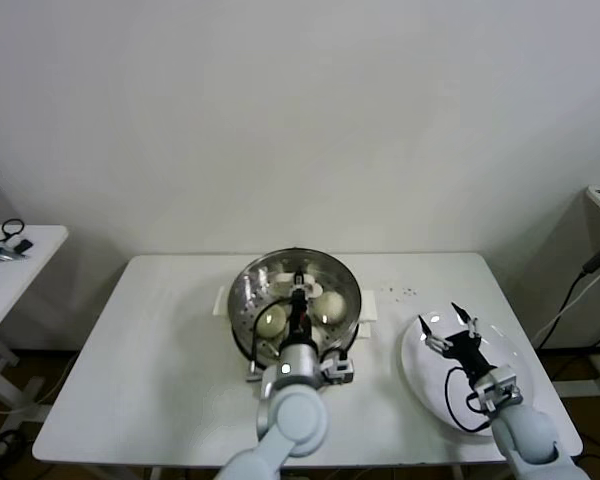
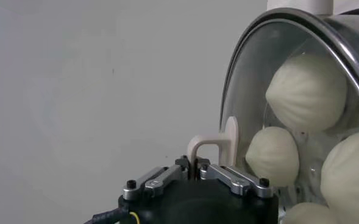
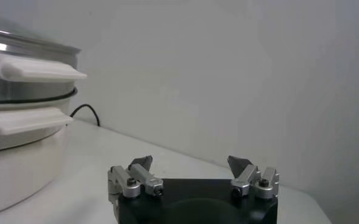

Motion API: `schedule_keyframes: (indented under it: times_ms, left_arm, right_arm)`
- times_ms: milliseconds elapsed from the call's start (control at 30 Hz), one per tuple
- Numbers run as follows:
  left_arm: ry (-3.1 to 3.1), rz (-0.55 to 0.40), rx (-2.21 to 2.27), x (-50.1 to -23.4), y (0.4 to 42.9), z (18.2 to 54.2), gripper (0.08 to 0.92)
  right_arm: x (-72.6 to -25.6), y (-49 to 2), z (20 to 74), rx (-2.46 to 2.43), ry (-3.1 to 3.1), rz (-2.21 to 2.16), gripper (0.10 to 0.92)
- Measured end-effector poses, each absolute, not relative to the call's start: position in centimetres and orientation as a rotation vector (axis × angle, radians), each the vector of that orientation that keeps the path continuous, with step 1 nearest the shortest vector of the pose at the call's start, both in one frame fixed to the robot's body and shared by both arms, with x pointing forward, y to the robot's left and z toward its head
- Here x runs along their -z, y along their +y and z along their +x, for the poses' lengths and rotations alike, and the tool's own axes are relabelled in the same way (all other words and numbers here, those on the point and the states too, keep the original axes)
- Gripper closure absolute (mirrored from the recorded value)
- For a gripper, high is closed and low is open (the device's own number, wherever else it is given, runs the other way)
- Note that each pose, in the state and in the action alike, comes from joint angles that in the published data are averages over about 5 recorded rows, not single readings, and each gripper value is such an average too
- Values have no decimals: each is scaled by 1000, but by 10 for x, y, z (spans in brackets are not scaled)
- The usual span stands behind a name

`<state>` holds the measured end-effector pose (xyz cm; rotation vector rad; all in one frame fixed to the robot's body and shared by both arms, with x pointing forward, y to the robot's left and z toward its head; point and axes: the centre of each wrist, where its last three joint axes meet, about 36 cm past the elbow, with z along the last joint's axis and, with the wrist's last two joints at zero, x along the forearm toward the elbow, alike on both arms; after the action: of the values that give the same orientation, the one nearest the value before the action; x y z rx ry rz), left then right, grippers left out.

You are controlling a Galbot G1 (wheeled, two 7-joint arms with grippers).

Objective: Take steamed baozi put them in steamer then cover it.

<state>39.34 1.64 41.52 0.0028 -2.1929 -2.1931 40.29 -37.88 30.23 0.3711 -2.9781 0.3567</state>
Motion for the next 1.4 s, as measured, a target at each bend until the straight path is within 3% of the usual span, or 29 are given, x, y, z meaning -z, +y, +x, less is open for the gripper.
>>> schedule_keyframes:
  times_ms: [400,667,1133,1233,1400]
  left_arm:
    - [-2195,11,2194,-409,22,392,840]
    - [-2219,-28,2160,-414,29,384,636]
    - [-2311,-45,2092,-443,53,354,235]
    - [-2328,-44,2075,-449,62,346,188]
    - [-2361,-20,2045,-457,81,334,177]
  right_arm:
    - [-308,-380,406,-369,-2980,376,200]
    - [-312,-383,407,-359,-2973,373,200]
    - [-319,-382,408,-355,-2937,363,200]
    - [-321,-383,409,-362,-2926,357,200]
    - [-322,-382,410,-364,-2915,356,200]
